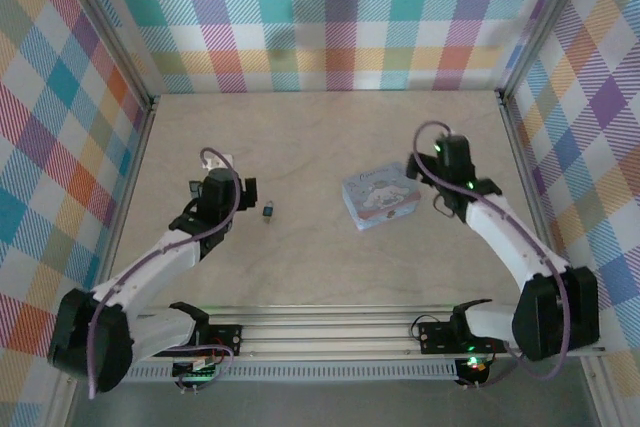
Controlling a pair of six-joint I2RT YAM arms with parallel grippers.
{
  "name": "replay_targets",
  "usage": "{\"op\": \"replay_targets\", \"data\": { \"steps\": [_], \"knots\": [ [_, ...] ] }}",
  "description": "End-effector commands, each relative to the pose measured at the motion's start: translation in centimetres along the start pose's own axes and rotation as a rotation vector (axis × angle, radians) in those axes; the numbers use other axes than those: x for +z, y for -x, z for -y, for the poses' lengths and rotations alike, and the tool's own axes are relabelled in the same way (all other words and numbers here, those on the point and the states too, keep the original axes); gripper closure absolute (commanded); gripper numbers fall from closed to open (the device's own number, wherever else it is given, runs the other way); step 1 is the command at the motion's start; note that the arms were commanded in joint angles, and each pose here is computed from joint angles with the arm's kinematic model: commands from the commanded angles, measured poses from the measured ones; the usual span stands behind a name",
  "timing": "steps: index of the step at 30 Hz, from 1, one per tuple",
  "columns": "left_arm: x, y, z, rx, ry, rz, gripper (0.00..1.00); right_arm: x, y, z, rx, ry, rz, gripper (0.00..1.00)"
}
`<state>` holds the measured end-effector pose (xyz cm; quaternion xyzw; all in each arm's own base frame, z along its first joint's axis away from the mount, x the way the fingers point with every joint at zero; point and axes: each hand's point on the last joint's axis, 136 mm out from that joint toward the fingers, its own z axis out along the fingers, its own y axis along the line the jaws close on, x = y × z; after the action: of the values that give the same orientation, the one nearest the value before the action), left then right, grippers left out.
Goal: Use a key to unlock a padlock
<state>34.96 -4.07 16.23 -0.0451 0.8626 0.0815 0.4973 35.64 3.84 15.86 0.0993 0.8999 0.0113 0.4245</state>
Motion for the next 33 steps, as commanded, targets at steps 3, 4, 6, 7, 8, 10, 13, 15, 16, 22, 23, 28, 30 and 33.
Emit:
{"op": "replay_targets", "data": {
  "steps": [3, 4, 6, 7, 8, 10, 13, 15, 16, 22, 23, 28, 30, 33],
  "knots": [
    [3.5, 0.2, -3.4, -0.041, 0.077, 0.05, 0.0, 0.2, 2.1, 2.4, -0.113, 0.018, 0.239, 0.0],
    [4.1, -0.7, -3.7, -0.037, 0.082, 0.031, 0.0, 0.9, 1.6, 3.1, -0.115, 0.01, 0.228, 0.0],
    [4.7, -2.1, -4.1, -0.036, 0.092, 0.014, 0.0, 2.3, 0.9, 3.6, -0.132, -0.004, 0.237, 0.0],
    [4.9, -2.6, -4.4, -0.046, 0.097, 0.017, 0.0, 2.8, 0.6, 3.6, -0.136, -0.002, 0.251, 0.0],
    [4.9, -3.0, -4.7, -0.057, 0.099, 0.028, 0.0, 3.2, 0.3, 3.6, -0.133, 0.004, 0.267, 0.0],
    [4.8, -3.6, -5.0, -0.096, 0.087, 0.087, 0.0, 3.7, 0.0, 3.4, -0.122, 0.032, 0.318, 0.0],
    [4.4, -3.2, -5.1, -0.148, 0.045, 0.173, 0.0, 4.4, -0.2, 3.7, -0.098, 0.045, 0.379, 0.0],
    [4.3, -2.9, -5.0, -0.162, 0.022, 0.224, 0.0, 5.4, -1.1, 4.6, -0.06, 0.034, 0.373, 0.0],
    [4.5, -2.8, -5.1, -0.168, 0.022, 0.236, 0.0, 5.5, -1.1, 4.9, -0.045, 0.041, 0.396, 0.0],
    [7.8, -4.4, -3.8, -0.144, -0.01, 0.163, 0.0, 7.2, -1.6, 4.1, -0.08, 0.088, 0.373, 0.0],
    [8.3, -4.6, -3.6, -0.136, -0.01, 0.152, 0.0, 7.3, -1.7, 3.9, -0.086, 0.076, 0.34, 0.0],
    [8.6, -4.7, -3.5, -0.127, -0.009, 0.133, 0.0, 7.4, -1.8, 3.8, -0.092, 0.076, 0.339, 0.0],
    [8.5, -4.7, -3.4, -0.127, -0.01, 0.13, 0.0, 7.4, -1.8, 3.8, -0.093, 0.078, 0.337, 0.0],
    [8.5, -4.7, -3.5, -0.127, -0.009, 0.13, 0.0, 7.4, -1.8, 3.7, -0.093, 0.079, 0.336, 0.0]
  ]
}}
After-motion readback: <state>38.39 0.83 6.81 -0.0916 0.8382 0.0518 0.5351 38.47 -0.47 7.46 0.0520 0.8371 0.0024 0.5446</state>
